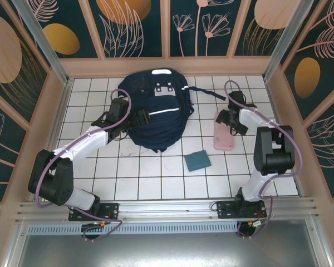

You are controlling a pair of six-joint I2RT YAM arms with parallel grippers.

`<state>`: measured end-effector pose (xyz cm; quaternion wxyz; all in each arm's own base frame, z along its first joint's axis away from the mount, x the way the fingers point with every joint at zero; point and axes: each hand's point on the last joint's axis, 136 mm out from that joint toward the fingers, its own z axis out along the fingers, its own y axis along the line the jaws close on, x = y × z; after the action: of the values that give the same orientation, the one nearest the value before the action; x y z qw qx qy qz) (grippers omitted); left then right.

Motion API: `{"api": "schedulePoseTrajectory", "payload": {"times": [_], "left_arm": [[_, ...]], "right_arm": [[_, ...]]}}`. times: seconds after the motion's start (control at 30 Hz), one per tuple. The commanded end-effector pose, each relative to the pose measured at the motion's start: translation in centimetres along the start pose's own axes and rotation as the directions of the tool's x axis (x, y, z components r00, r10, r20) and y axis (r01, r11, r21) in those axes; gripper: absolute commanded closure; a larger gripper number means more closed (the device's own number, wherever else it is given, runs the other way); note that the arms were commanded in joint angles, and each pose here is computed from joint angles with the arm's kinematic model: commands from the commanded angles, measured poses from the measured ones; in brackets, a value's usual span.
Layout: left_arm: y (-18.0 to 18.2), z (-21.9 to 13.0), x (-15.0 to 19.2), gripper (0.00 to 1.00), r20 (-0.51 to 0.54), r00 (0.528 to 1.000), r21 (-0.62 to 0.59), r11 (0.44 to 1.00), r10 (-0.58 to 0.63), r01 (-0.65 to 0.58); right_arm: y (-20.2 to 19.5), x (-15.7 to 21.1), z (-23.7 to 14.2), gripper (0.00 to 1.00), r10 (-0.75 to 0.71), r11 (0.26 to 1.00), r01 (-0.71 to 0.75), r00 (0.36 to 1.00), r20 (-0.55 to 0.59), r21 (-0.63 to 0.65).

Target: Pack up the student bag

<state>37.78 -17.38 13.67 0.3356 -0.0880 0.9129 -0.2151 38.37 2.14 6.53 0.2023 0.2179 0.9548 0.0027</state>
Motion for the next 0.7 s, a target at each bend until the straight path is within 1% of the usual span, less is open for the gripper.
{"api": "schedulePoseTrajectory", "payload": {"times": [0.0, 0.07, 0.13, 0.2, 0.3, 0.43, 0.67], "left_arm": [[-0.6, -0.5, 0.0, 0.02, 0.01, 1.0, 0.029, 1.0, 0.008, -0.008], [-0.8, -0.4, -0.1, 0.01, 0.007, 1.0, 0.038, 0.999, 0.008, -0.008], [-1.1, -0.4, -0.3, 0.02, 0.008, 1.0, 0.047, 0.999, 0.009, -0.01], [-1.3, -0.4, -0.4, 0.02, 0.008, 1.0, 0.051, 0.999, 0.012, -0.013], [-1.2, -0.4, -0.4, 0.01, 0.008, 1.0, 0.05, 0.999, 0.013, -0.013], [-1.3, -0.4, -0.3, 0.01, 0.004, 1.0, 0.055, 0.998, 0.011, -0.011], [-1.8, -0.3, -0.1, 0.02, -0.009, 1.0, 0.079, 0.997, 0.016, -0.016]], "right_arm": [[1.0, 2.8, -2.2, 0.01, -0.136, 0.99, 0.134, 0.99, -0.041, -0.053], [0.4, 4.3, -1.4, 0.01, -0.172, 0.985, 0.172, 0.982, -0.084, -0.008], [-0.3, 5.0, -0.7, 0.01, -0.174, 0.983, 0.179, 0.979, -0.105, 0.043], [-0.5, 5.4, -0.2, 0.01, -0.177, 0.981, 0.185, 0.977, -0.117, 0.058], [0.0, 6.1, 0.5, 0.01, -0.202, 0.978, 0.208, 0.968, -0.145, 0.023], [0.1, 7.0, 1.8, 0.01, -0.218, 0.974, 0.226, 0.957, -0.191, 0.021], [0.9, 8.0, 2.7, 0.01, -0.228, 0.973, 0.229, 0.947, -0.226, -0.02]]}}
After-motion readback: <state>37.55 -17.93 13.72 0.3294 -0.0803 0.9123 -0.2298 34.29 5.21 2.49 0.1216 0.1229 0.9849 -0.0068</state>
